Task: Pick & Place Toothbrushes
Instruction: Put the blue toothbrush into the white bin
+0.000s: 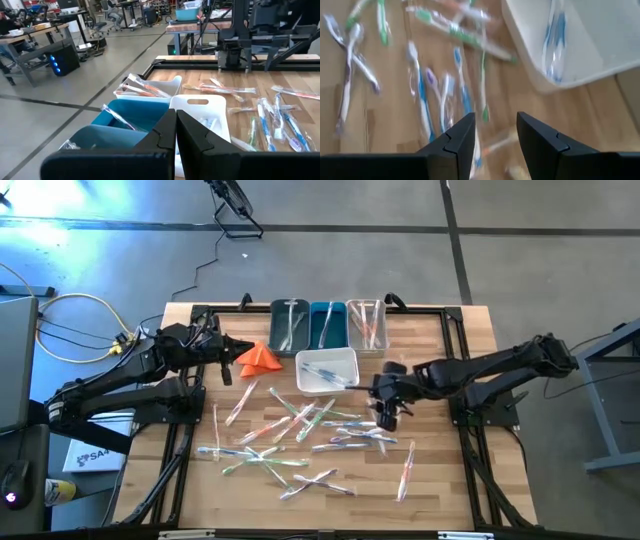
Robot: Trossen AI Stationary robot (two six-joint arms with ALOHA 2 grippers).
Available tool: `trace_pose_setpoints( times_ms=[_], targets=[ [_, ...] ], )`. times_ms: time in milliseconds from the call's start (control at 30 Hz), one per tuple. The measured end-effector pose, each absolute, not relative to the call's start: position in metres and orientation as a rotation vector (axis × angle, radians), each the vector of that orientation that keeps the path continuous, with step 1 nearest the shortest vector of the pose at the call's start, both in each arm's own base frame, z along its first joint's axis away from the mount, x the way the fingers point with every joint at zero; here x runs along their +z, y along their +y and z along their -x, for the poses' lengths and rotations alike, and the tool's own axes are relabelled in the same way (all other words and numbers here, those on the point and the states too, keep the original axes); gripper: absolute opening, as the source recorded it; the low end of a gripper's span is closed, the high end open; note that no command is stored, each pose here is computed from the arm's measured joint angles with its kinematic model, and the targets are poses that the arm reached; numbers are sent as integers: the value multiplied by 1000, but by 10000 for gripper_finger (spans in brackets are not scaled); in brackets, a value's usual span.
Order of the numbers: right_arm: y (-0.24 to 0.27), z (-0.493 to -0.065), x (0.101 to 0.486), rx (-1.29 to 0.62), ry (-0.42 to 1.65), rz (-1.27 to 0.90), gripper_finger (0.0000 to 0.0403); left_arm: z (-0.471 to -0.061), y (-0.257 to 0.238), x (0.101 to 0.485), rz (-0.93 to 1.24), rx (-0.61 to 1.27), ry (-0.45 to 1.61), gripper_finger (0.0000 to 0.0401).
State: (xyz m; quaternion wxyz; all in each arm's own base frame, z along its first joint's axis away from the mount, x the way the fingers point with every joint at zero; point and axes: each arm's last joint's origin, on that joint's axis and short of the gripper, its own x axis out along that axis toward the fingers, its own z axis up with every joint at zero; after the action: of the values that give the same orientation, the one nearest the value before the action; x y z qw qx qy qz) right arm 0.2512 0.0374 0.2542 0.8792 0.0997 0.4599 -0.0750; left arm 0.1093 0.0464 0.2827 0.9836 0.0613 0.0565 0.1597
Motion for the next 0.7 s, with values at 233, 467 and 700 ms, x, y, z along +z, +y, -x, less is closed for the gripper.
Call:
trace_pose_setpoints(
  times_ms=[233, 467, 700],
  targets=[
    [47, -241, 249, -199, 1050, -285, 137, -109, 46, 283, -121, 321, 114, 8],
    [53, -242, 245, -257, 1063, -378, 137, -111, 47, 281, -91, 322, 124, 8],
    [67, -253, 221, -208, 1184, -346, 137, -111, 48, 282, -122, 327, 126, 8]
  ],
)
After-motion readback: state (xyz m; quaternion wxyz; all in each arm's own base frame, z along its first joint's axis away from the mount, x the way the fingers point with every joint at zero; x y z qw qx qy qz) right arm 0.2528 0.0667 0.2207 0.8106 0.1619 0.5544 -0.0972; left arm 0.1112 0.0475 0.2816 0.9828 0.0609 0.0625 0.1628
